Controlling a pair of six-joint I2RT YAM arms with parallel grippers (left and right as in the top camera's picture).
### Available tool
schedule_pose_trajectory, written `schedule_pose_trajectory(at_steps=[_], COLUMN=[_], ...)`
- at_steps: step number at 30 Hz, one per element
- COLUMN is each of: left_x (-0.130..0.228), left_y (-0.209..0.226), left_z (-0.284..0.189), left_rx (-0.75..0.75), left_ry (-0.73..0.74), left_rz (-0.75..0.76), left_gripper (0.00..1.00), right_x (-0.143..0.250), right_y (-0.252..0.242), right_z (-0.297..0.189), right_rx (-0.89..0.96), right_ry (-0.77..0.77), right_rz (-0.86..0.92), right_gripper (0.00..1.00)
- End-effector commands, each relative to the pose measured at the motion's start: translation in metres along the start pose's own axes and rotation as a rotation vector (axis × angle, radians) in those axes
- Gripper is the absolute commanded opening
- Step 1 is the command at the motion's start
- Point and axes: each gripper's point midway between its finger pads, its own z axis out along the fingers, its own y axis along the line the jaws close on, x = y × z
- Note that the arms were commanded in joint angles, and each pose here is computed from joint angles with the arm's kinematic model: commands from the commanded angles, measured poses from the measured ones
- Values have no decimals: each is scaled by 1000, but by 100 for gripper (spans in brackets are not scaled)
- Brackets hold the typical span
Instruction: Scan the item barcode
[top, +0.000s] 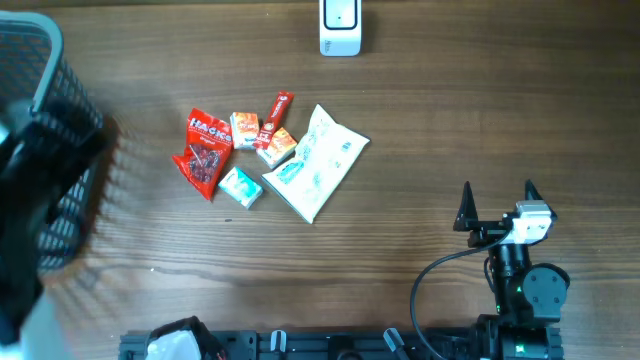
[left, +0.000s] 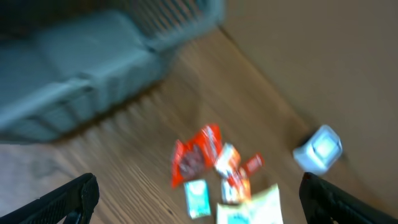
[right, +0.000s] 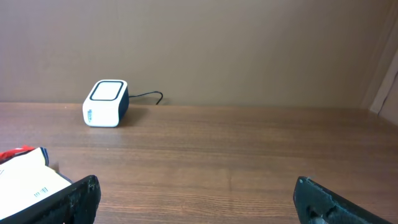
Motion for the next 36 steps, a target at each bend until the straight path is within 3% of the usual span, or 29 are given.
schedule_pose_trajectory(at_steps=[1,5,14,32,36], left_x=[-10,2,45,44,39], left_y=[28,33,38,40,41], left_z=[-21,-26,-10,13,16], left_rx=[-74,-85,-118,-159,-173], left_ry=[-91,-56,197,262,243], left_rz=[-60,-68,-76,-78,-75], left_gripper=[100,100,100,100,100], right_x=[-1,-1,-1,-1,-23], right_y=[-4,-4,-4,-4,-2], right_z=[0,0,0,0,-2], right_rx=[19,19,19,19,9], right_ry=[-6,-6,-6,-6,-96], right_rz=[-4,-4,-4,-4,8], right_gripper=[100,99,100,100,100])
